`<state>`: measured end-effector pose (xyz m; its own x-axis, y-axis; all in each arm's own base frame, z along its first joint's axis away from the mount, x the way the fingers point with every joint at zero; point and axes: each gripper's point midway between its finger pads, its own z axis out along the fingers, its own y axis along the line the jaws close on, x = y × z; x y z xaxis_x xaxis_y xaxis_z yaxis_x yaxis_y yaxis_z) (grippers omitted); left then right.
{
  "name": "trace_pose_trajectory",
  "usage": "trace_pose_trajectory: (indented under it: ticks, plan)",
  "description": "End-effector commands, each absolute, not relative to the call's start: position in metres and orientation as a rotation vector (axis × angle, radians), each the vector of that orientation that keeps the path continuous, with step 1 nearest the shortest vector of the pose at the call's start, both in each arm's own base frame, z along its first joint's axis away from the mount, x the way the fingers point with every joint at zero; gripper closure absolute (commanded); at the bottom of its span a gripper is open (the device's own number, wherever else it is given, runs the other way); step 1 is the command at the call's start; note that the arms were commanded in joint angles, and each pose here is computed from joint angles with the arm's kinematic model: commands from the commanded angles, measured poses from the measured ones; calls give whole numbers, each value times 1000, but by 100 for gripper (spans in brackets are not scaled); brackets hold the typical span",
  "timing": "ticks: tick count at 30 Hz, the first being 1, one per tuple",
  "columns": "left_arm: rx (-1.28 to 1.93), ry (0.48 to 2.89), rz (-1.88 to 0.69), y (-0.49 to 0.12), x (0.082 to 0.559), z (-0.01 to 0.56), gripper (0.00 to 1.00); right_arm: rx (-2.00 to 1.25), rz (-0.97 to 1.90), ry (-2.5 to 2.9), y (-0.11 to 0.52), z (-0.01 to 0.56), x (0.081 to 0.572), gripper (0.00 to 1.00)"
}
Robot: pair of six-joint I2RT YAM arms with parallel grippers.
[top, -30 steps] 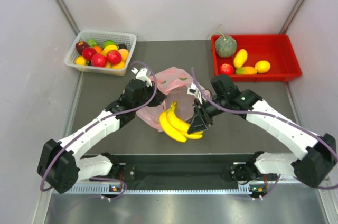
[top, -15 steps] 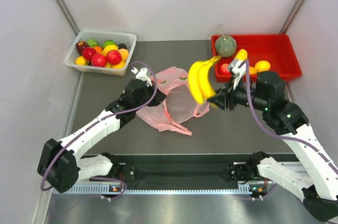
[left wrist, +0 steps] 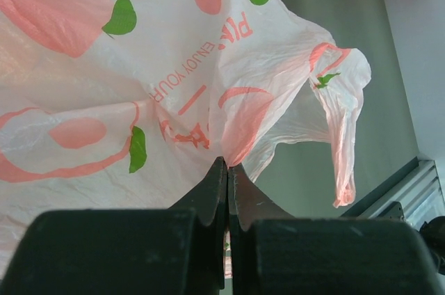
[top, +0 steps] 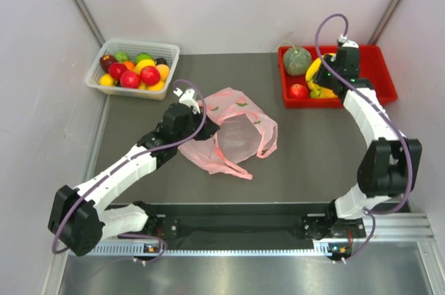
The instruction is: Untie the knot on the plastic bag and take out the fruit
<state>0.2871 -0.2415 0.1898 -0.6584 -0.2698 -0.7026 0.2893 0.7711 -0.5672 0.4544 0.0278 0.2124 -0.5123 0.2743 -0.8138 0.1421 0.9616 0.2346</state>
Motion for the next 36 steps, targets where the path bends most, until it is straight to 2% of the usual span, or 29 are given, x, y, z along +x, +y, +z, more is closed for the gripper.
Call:
trace_pose_trajectory:
  ticks: [1,4,5,6,7,8,9,11,16,19,20,22,24,25,28,29,34,36]
  plan:
    - [52,2049,-913,-247,283,222,100,468,209,1834,-32,282,517,100]
    - [54,2053,-917,-245,280,220,100,508,243,1837,-57,272,557,100]
    - [62,2056,-923,-246,279,220,100,532,242,1922,-62,236,569,100]
    - [67,2055,-930,-247,278,220,100,520,259,1885,-68,256,584,100]
    - [67,2054,-934,-247,278,220,100,513,262,1910,-71,249,591,100]
    - [80,2052,-956,-250,275,222,100,545,257,1996,-75,211,599,100]
    - [84,2050,-958,-250,275,221,100,539,267,1971,-81,223,610,100]
    - [100,2052,-972,-253,274,221,100,568,266,2026,-89,190,620,100]
    - [163,2065,-979,-255,267,225,100,606,337,2042,-98,162,635,100]
    - [194,2081,-979,-254,262,228,100,623,343,2048,-102,149,641,96]
    - [200,2077,-979,-254,262,230,100,629,348,2044,-104,147,643,87]
    - [211,2081,-976,-252,258,231,100,636,369,2046,-104,146,644,81]
    - [211,2075,-972,-249,256,234,100,641,384,2038,-106,151,642,54]
    - [207,2082,-956,-247,255,232,100,638,385,2028,-107,157,642,35]
    - [207,2064,-941,-242,254,237,100,606,399,1997,-103,183,635,14]
    - [202,2068,-933,-241,253,237,100,580,407,1959,-101,208,631,1]
    - [177,2063,-898,-234,255,239,97,536,463,1918,-73,258,585,0]
    - [127,2039,-861,-227,261,244,95,455,483,1891,-43,284,550,0]
